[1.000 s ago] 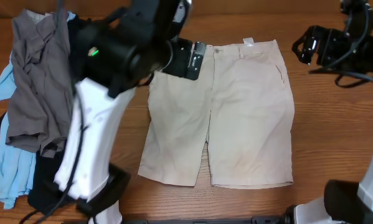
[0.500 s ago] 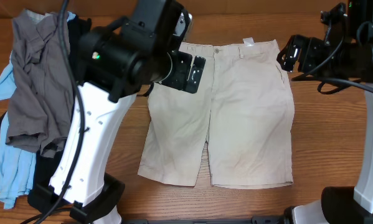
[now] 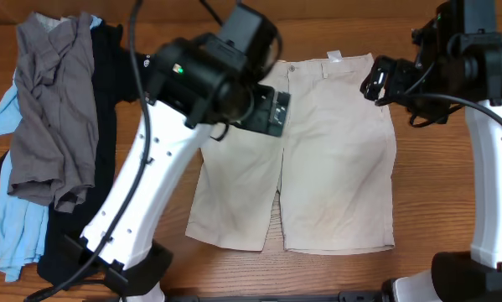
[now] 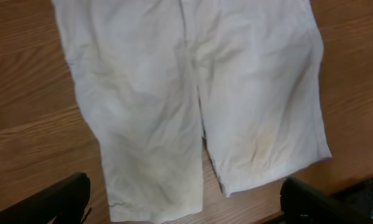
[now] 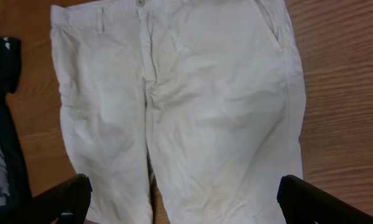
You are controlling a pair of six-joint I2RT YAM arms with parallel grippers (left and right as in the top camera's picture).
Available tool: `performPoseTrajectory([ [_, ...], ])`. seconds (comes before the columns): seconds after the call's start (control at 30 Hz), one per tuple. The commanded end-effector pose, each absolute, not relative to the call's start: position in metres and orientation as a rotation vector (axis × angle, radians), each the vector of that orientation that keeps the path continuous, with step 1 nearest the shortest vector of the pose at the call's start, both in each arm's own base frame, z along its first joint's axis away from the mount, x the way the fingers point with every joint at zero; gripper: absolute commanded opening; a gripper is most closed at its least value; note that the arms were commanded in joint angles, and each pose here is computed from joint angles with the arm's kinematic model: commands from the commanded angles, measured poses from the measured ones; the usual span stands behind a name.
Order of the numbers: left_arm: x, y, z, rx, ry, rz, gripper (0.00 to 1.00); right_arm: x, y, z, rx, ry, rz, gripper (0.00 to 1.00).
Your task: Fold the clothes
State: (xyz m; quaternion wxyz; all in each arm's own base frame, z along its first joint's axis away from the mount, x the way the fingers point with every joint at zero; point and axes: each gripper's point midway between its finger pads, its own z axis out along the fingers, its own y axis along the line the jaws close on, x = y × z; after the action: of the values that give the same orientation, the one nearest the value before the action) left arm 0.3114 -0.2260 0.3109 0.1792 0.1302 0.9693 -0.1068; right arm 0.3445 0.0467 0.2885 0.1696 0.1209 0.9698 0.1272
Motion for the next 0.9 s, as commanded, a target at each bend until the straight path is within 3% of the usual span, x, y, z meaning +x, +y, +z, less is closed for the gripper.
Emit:
performPoseTrajectory([
  [0.0,0.3,-0.247,0.308,0.366,2.74,-0.295,1.0,0.343,0.046,0.269,0.35,2.8,0.335,1.0],
  [0.3,0.291,-0.254,0.307,0.405,2.714,-0.219,1.0,0.335,0.046,0.215,0.347,2.918,0.313,1.0],
  [0.63,0.308,-0.232,0.311,0.421,2.631,-0.008,1.0,0.336,0.045,0.205,0.359,2.925,0.313,1.0],
  [0.87,0.331,-0.211,0.317,0.406,2.571,0.098,1.0,0.333,0.047,0.171,0.373,2.962,0.321,1.0],
])
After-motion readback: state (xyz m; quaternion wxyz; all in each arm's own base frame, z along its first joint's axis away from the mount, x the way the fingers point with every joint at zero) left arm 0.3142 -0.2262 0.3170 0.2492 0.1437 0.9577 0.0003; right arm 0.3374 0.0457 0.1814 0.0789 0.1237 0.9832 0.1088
